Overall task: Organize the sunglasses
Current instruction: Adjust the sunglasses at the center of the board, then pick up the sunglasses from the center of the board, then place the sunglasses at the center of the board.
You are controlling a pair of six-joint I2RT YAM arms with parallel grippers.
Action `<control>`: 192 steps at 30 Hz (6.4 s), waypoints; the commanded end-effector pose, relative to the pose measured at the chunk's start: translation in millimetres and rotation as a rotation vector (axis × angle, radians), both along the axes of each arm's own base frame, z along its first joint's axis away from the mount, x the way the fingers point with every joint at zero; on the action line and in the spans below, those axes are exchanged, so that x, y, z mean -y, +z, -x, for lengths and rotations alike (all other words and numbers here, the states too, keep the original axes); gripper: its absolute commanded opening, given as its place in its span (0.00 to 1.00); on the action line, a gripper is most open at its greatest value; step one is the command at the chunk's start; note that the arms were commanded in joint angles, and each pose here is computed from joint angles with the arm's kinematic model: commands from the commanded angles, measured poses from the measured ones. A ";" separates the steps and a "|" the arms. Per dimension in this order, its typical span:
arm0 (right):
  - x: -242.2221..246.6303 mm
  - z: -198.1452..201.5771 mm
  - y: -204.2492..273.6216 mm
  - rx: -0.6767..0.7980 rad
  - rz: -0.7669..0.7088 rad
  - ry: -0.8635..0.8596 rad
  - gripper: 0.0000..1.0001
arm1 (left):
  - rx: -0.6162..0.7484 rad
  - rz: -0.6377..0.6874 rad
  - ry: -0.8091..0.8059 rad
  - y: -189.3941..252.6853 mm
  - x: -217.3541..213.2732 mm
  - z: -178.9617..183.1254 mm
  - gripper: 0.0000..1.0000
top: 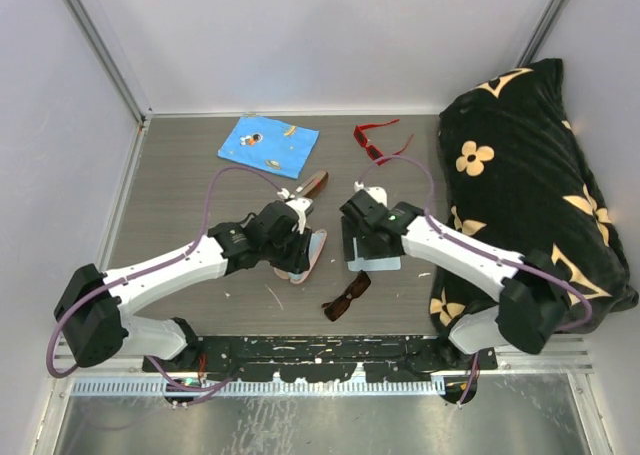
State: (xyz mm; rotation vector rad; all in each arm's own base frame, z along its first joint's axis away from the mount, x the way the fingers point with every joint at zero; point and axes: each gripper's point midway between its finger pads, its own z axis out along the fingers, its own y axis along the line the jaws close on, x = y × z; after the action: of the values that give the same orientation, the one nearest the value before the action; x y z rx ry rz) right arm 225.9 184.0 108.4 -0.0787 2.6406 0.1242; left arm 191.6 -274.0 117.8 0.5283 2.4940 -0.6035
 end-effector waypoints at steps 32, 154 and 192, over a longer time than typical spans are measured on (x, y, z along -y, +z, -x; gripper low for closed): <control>-19.6 31.8 -80.7 -0.223 0.205 -0.016 0.62 | 0.087 0.030 -0.004 19.3 -12.4 0.1 0.38; -39.9 62.0 -70.2 -0.168 -0.042 0.048 0.21 | 0.078 0.045 0.012 25.2 -5.6 -8.4 0.35; 1.7 -78.4 -23.0 -0.024 0.237 0.282 0.43 | 0.141 0.030 0.046 47.6 -31.1 -11.9 0.36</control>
State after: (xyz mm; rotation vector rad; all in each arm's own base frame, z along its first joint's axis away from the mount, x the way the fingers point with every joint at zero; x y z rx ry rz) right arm 298.6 170.3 57.8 -0.4912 2.7199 -0.2060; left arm 194.2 -241.2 145.1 0.4885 2.4225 -0.5515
